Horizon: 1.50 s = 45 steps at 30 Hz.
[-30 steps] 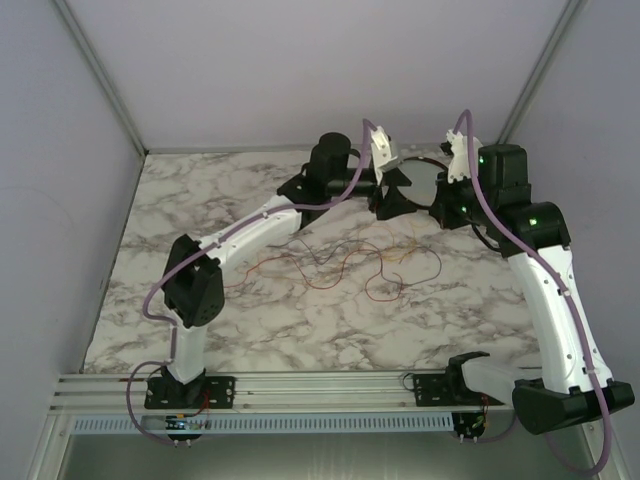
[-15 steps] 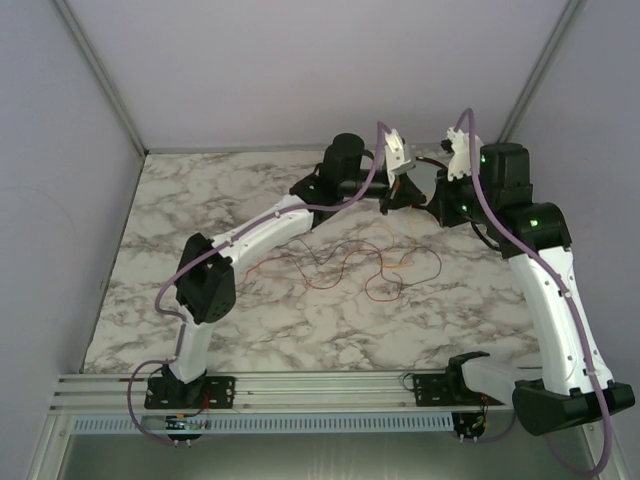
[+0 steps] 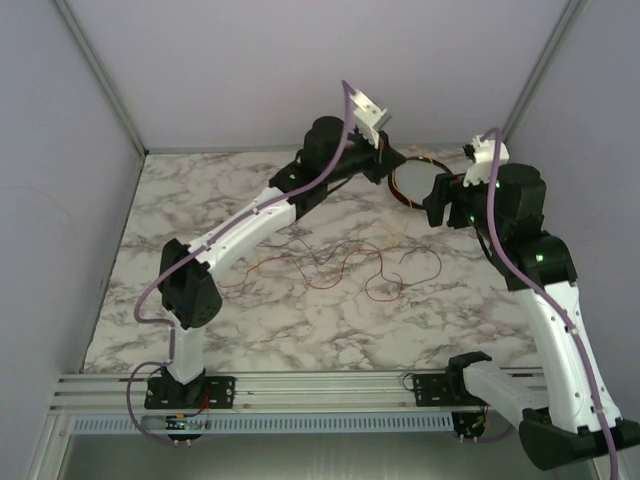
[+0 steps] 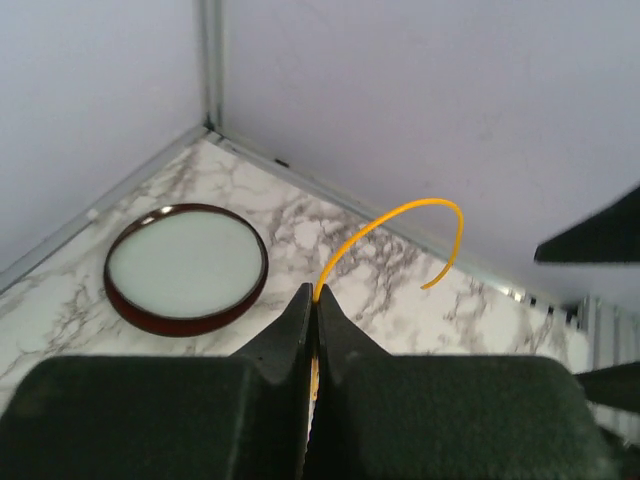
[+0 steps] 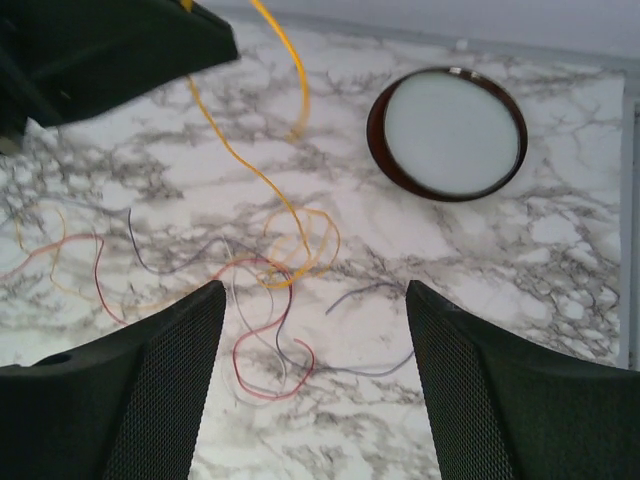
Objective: Zip-tie the wires
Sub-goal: Pick up the cable at the center of the board, then straighten the cable at the center of the board.
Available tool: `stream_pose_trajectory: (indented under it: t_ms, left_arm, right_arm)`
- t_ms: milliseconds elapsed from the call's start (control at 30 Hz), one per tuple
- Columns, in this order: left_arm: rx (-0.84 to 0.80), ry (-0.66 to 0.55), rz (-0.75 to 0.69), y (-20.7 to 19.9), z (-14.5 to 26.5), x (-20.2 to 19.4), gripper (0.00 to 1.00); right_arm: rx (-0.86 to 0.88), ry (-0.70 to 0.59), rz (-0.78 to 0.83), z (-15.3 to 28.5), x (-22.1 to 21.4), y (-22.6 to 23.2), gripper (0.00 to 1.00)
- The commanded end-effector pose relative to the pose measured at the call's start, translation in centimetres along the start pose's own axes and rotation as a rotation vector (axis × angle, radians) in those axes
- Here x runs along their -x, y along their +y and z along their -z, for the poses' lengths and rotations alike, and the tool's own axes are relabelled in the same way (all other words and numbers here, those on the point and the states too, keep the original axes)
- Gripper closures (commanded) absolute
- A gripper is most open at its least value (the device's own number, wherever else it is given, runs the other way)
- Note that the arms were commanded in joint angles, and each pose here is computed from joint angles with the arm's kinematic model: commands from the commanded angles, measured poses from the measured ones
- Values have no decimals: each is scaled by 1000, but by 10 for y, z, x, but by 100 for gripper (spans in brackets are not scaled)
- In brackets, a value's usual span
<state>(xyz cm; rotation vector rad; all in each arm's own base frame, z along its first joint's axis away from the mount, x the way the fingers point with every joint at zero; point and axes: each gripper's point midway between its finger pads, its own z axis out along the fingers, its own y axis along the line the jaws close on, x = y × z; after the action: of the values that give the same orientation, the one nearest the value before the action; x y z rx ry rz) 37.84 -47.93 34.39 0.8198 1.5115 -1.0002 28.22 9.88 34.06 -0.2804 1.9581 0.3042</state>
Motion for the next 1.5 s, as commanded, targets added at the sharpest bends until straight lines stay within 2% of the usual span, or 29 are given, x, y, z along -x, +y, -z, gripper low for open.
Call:
stream_pose_trajectory:
  t_ms: [0,133,233,367,633,967,1300,1467]
  left_arm:
    - [148,-159,131,-1,36,92,100]
    - [210,-170,200,1,51,105,100]
    - [239,-177,230,1,61,110,100]
    - [207,-178,253,-10,67,116,100]
    - [172,-183,256,-24,75,121,100]
    - [145,-189,240,-35,76,125,100]
    - [124,-176,238,-40,71,118,100]
    - [129,-182,238,-39,70,117,100]
  right_arm:
    - [-9,-201,-58,8,34,2,27]
    - [2,-230,-162,0,28,4,27]
    - [91,-220,-230,-10,20,20,27]
    - [177,-198,-317,-23,6,35,27]
    - [133,-127,-503,-39,-20,30,30]
    - [150,21,-579,-55,-61,38,31]
    - [196,16,-645,-68,-60,45,31]
    - [236,55,-673,-73,-71,53,32]
